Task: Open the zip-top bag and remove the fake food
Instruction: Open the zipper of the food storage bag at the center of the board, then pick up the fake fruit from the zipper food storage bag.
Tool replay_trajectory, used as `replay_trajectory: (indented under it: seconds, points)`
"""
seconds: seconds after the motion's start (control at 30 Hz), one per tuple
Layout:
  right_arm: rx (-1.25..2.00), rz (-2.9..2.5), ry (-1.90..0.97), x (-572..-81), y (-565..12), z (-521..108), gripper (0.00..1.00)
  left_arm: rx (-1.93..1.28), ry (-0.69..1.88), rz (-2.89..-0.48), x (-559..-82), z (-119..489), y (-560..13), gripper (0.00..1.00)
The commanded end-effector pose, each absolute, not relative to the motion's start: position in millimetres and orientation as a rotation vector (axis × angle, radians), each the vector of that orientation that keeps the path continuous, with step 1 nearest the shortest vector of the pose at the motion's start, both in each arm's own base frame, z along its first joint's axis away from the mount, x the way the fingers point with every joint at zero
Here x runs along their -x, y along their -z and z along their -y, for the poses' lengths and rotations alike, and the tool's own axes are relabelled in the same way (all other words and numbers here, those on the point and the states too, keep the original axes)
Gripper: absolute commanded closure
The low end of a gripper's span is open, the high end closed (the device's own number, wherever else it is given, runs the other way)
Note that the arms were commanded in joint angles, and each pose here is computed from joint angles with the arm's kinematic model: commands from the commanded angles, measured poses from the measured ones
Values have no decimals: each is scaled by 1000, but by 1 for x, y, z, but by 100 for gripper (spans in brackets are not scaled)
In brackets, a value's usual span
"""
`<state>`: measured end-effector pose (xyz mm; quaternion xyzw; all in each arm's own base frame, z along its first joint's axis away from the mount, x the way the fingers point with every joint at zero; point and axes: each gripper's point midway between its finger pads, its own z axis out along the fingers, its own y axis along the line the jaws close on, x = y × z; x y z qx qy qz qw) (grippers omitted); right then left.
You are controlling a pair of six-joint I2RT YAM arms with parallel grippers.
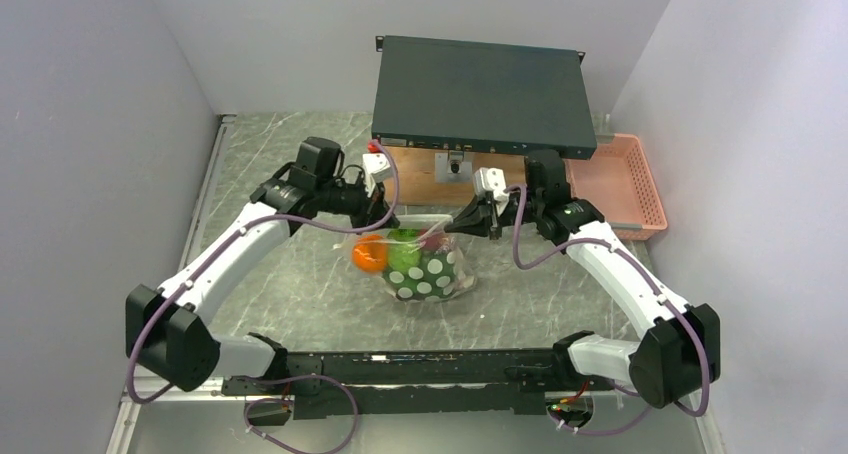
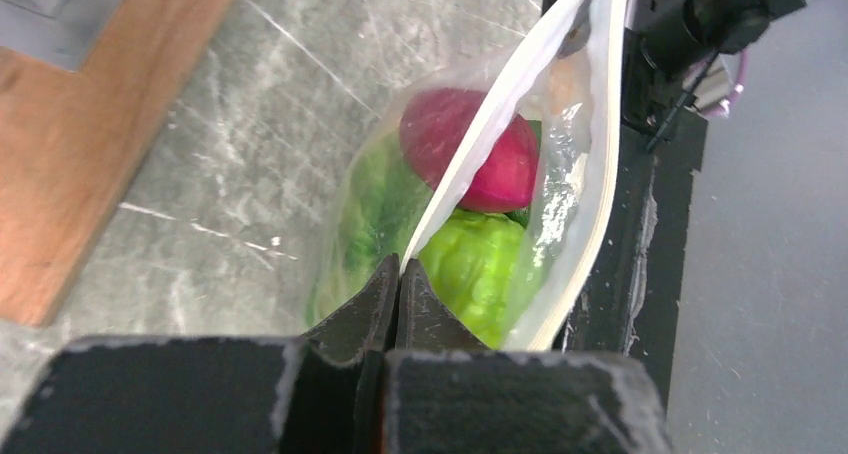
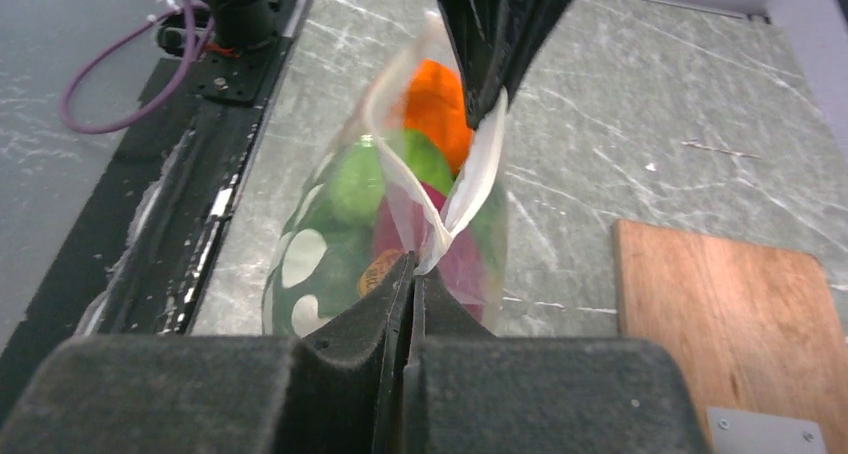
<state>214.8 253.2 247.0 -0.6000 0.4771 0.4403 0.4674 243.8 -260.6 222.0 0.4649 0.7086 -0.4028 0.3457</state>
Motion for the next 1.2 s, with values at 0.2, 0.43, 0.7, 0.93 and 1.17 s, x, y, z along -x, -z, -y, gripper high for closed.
replay_trajectory:
  seconds: [0.2,0.43,0.7,0.93,1.17]
  points:
    - [1331,-1189,-988,-258,-280,-264,65,-854,907,-1867,-256,228,-288,100]
    - [1333,-1163,-1102,-242,-303,-266,39,-578,922,-1873,-261,219,-308,100]
    - [1420,-1127,-1210,-205,-300,-291,42,-341,993,-1928,-282,228,-287,100]
    - [1573,-1119,-1049,-199,-266,-319,48,-291,1041,-1997,-287,243,-267,100]
    - [1549,-1111,-974,-217,-264,-334,60,-317,1130,-1977,-277,258,-267,100]
